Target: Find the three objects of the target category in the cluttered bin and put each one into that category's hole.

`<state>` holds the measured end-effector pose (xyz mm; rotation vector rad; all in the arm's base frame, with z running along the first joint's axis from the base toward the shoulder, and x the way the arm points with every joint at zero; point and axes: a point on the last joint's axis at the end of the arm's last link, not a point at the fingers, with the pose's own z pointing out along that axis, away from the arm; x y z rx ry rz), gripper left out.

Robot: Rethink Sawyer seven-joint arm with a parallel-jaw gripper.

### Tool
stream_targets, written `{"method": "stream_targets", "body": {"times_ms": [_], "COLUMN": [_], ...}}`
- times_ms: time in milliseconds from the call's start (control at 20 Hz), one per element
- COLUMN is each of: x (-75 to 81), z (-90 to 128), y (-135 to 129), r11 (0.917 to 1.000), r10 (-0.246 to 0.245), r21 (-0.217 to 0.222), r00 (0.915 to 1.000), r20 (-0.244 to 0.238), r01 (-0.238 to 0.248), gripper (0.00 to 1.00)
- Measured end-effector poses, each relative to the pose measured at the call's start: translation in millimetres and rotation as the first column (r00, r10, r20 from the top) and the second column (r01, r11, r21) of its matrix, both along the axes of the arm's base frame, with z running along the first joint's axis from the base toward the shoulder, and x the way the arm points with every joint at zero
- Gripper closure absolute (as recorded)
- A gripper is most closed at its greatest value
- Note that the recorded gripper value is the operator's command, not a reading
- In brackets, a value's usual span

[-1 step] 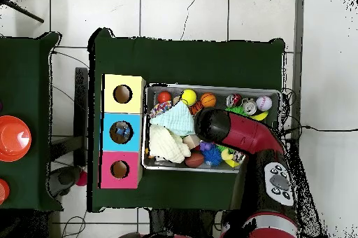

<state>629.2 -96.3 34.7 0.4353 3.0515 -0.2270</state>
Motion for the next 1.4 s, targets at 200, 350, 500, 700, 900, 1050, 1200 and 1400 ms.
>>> {"method": "stream_targets", "body": {"times_ms": [200,350,500,700,900,1050,1200,1400], "x": [-1.3,-3.6,-5.4,-5.6,-4.0,-2.9,-2.5,-2.3], "z": [-1.4,-3.0,-4.0,-4.4,-5.3,-6.6,-7.9,-13.3], "y": [0.3,1.4,2.9,3.7,5.4,6.8,7.2,7.1], "r11": [0.9999,0.9997,0.9996,0.9994,0.9988,0.9987,0.9987,0.9986], "r10": [-0.01,-0.018,-0.019,-0.023,-0.031,-0.031,-0.03,-0.03], "r21": [0.01,0.018,0.022,0.027,0.037,0.041,0.042,0.043], "r00": [0.9999,0.9998,0.9998,0.9997,0.9995,0.9995,0.9996,0.9995], "r20": [-0.002,-0.007,-0.011,-0.012,-0.008,-0.003,0.001,0.011], "r01": [0.01,0.018,0.019,0.024,0.031,0.031,0.03,0.03], "gripper": [0.0,0.0,0.0,0.0,0.0,0.0,0.0,0.0]}}
